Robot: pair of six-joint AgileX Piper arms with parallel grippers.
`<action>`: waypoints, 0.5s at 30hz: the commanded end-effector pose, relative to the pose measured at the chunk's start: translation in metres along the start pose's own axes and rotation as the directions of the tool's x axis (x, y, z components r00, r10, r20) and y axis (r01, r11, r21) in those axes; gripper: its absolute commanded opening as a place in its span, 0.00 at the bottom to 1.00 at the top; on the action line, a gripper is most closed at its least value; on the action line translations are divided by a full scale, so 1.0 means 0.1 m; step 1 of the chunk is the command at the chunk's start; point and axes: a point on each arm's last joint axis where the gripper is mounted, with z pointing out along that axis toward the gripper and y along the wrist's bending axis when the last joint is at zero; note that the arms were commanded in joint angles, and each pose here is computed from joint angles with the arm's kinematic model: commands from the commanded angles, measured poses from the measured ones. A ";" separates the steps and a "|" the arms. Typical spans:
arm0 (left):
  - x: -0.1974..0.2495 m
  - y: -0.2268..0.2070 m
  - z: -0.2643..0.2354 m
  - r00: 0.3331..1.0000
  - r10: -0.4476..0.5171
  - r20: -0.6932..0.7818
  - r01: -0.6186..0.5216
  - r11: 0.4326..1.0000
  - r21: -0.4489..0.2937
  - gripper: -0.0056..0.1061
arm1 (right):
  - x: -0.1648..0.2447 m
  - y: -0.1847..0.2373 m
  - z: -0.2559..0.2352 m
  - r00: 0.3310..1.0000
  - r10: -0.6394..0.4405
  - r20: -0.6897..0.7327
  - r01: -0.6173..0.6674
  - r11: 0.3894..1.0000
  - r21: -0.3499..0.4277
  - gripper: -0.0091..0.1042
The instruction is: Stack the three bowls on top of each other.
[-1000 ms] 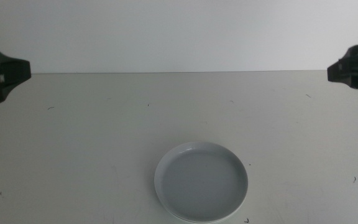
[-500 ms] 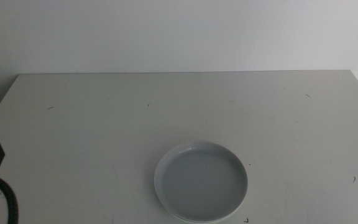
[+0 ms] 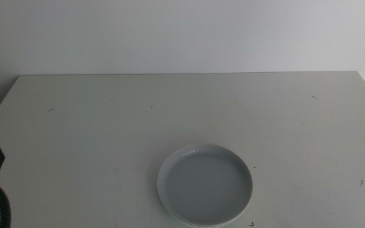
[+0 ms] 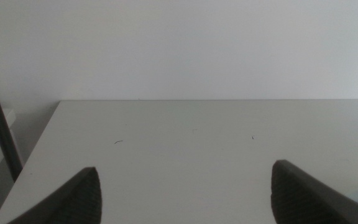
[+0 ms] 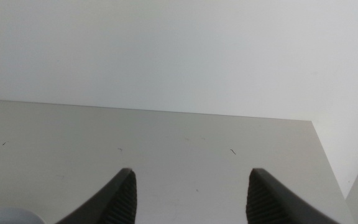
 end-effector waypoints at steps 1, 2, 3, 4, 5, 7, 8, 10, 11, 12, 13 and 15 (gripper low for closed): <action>-0.13 0.02 -0.01 0.996 -0.027 0.081 0.029 0.999 -0.025 0.99 | -0.18 -0.02 -0.05 0.993 -0.030 0.114 0.027 0.999 0.028 0.48; -0.12 0.02 -0.02 0.996 -0.024 0.087 0.027 0.999 -0.029 0.99 | -0.16 -0.02 -0.05 0.993 -0.044 0.110 0.041 0.999 0.030 0.48; -0.11 0.03 -0.04 0.995 -0.014 0.099 0.018 0.999 -0.033 0.99 | -0.15 -0.02 -0.05 0.993 -0.055 0.108 0.052 0.998 0.032 0.48; -0.08 0.03 -0.06 0.994 0.000 0.109 0.004 0.999 -0.039 0.99 | -0.13 -0.03 -0.08 0.992 -0.066 0.111 0.062 0.997 0.039 0.48; -0.05 0.03 -0.08 0.993 0.011 0.119 -0.006 0.999 -0.043 0.99 | -0.13 -0.04 -0.13 0.989 -0.074 0.129 0.068 0.997 0.047 0.48; 0.06 0.04 -0.13 0.990 0.041 0.133 -0.035 0.998 -0.053 0.99 | -0.12 -0.04 -0.27 0.979 -0.078 0.187 0.067 0.996 0.062 0.48; 0.11 0.04 -0.15 0.989 0.052 0.136 -0.045 0.997 -0.056 0.99 | -0.09 -0.04 -0.34 0.973 -0.079 0.216 0.066 0.996 0.068 0.48; 0.27 0.05 -0.17 0.989 0.056 0.140 -0.048 0.997 -0.059 0.99 | 0.01 -0.04 -0.43 0.964 -0.081 0.253 0.065 0.995 0.073 0.48; 0.35 0.06 -0.18 0.989 0.056 0.139 -0.048 0.997 -0.059 0.99 | 0.07 -0.04 -0.47 0.961 -0.082 0.263 0.065 0.995 0.073 0.48; 0.43 0.06 -0.19 0.989 0.056 0.140 -0.048 0.997 -0.059 0.99 | 0.13 -0.04 -0.50 0.960 -0.080 0.270 0.063 0.995 0.073 0.48; 0.51 0.07 -0.19 0.989 0.056 0.140 -0.048 0.997 -0.058 0.99 | 0.21 -0.04 -0.53 0.959 -0.078 0.273 0.060 0.996 0.072 0.48; 0.64 0.07 -0.20 0.988 0.057 0.146 -0.049 0.997 -0.058 0.99 | 0.34 -0.03 -0.57 0.956 -0.079 0.283 0.060 0.996 0.072 0.48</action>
